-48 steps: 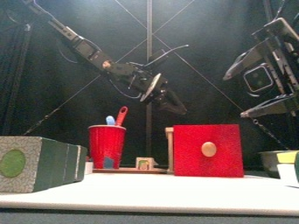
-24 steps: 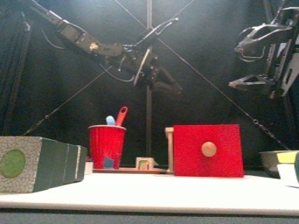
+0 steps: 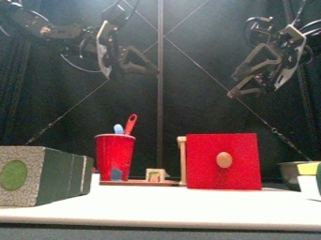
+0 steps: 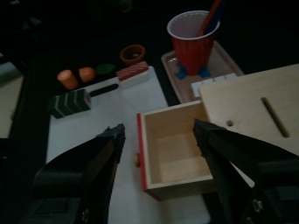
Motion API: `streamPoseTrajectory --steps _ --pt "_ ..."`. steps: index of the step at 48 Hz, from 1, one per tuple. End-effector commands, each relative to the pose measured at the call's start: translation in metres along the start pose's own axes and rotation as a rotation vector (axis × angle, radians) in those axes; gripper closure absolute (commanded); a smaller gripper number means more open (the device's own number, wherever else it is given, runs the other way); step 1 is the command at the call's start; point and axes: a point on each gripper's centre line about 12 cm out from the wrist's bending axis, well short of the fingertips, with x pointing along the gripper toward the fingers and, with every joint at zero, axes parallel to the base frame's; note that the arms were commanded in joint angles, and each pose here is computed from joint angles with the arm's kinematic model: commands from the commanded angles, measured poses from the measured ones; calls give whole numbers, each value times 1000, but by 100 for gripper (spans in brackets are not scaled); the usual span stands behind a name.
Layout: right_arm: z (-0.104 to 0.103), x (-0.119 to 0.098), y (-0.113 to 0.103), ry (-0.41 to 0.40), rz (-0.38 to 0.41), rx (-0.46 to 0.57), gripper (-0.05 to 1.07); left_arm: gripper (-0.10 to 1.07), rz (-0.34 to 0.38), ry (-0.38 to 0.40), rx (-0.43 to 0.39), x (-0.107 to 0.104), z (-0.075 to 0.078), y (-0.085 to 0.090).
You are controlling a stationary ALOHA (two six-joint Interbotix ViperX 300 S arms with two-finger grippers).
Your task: Open drawer
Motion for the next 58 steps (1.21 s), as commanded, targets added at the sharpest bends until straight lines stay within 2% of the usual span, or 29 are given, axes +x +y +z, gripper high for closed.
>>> streamPoseTrajectory --steps 1,12,17,46,58 --pt "11 -1 2 -31 6 0 8 98 -6 -34 4 -9 6 -2" --pt "3 -1 4 -23 24 2 8 98 -8 -45 -1 -21 5 -3" --pt "1 0 3 -16 24 10 8 98 -9 -27 -2 -23 -2 -4" --pt "-5 1 1 1 16 40 8 98 2 -3 -3 -24 -11 0" --pt "-10 1 0 13 10 48 8 98 29 7 -3 -23 -15 8"
